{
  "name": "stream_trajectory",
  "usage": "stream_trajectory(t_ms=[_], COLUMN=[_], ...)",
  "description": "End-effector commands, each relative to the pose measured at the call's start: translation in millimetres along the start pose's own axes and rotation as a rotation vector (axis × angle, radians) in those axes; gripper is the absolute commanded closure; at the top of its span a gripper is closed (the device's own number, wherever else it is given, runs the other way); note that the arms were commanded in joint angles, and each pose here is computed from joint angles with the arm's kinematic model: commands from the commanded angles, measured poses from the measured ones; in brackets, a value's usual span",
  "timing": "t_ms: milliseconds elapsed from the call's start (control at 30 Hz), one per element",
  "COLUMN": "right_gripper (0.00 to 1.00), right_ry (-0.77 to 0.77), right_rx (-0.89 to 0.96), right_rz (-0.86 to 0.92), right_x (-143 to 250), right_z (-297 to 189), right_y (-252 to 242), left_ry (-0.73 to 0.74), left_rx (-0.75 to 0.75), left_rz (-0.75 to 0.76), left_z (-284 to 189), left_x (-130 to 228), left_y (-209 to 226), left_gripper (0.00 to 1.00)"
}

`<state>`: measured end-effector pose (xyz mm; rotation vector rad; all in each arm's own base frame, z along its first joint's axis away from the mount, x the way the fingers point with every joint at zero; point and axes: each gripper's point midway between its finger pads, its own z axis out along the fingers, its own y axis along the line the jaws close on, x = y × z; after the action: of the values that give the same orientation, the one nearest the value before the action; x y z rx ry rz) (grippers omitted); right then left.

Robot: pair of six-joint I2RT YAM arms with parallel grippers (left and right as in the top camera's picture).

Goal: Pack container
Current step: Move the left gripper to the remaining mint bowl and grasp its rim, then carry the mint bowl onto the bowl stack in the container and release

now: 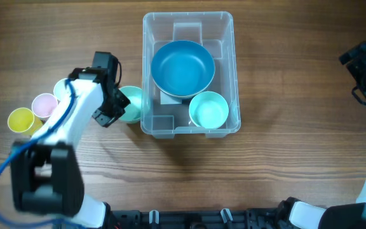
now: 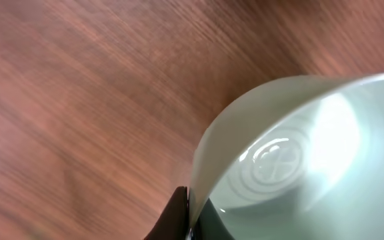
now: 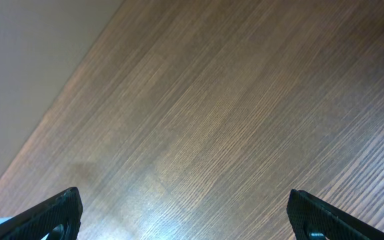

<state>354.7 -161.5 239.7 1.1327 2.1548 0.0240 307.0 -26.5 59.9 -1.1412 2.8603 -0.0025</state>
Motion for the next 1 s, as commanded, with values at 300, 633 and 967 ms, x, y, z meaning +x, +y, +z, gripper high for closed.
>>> stream_trajectory(t_ms=[300,633,967], right_gripper=[0.0,0.0,0.0], right_ry=[0.0,0.0,0.0], right_rx=[0.002,0.002,0.002], right_rz=[0.011,0.011,0.011], right_x=[-0.7,-0.7,-0.7], right_z=[1.7,1.7,1.7], right_y=[-0.1,-0.1,-0.1], left_ry=[-0.449,-0.322,-0.166], left_rx=[0.376,0.564,0.445], left_rz=[0.008,0.399,0.743], left_z=[-162.3,-161.9,-79.0], left_x=[-25.8,42.4,120.0], left_y=[0.9,-78.6,-140.7], left_gripper=[0.96,0.96,0.96])
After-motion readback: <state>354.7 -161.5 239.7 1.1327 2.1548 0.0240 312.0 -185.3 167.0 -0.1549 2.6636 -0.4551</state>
